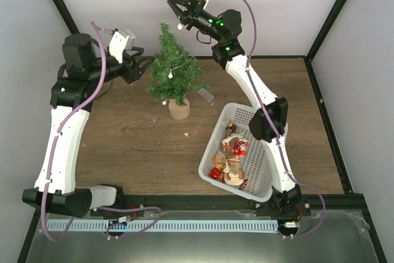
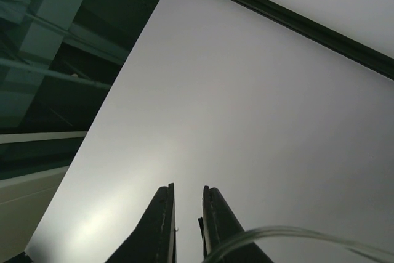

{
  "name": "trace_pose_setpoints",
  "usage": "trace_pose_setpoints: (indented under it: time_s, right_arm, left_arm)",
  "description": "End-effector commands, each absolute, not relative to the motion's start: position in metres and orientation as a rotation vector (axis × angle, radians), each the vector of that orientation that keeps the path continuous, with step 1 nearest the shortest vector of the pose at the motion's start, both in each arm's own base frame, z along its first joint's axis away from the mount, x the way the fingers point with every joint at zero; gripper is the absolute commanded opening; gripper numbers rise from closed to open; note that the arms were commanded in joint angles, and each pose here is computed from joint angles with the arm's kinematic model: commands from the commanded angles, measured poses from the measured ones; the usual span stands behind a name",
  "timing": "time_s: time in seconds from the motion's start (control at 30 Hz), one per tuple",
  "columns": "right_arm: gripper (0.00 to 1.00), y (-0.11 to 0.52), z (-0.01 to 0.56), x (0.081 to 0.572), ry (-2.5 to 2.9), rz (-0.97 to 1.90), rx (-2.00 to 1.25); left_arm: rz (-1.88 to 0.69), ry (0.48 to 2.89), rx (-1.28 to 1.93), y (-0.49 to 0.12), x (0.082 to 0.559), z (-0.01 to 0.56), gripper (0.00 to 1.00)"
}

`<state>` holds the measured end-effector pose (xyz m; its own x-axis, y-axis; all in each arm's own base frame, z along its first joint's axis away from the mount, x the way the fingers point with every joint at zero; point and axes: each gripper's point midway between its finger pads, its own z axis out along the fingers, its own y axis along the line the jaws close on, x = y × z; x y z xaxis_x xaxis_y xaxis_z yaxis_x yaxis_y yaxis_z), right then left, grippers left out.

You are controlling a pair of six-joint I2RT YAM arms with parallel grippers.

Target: Decorate the small christmas tree

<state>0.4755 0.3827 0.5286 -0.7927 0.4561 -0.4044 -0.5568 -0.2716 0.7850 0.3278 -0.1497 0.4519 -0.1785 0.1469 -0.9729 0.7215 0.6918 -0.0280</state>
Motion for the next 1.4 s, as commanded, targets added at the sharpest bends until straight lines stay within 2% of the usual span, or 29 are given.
trace_pose_setpoints:
  time_s: [0.0,0.33,0.5,0.7,0.93,1.37]
  right_arm:
    - [0.08,0.370,0.571,0.444,1.240,2.102,-0.213]
    - [0.06,0.377,0.582,0.418,1.231,2.132,-0.288]
    - [0.05,0.375,0.586,0.407,1.229,2.132,-0.323]
    - [0.04,0.373,0.586,0.398,1.233,2.137,-0.357]
    - [0.03,0.370,0.586,0.388,1.238,2.142,-0.385]
    - [0.02,0.371,0.579,0.379,1.243,2.160,-0.395]
  left_arm:
    - [-0.658,1.635,0.728,-0.164,0.331,0.475,0.52]
    - [-0.634,1.580,0.837,-0.207,0.344,0.490,0.50]
    - [-0.688,1.570,0.837,-0.217,0.352,0.495,0.38]
    - [-0.774,1.573,0.876,-0.230,0.356,0.490,0.34]
    - [-0.773,1.583,0.874,-0.235,0.366,0.487,0.44]
    - [-0.790,1.565,0.868,-0.244,0.375,0.496,0.49]
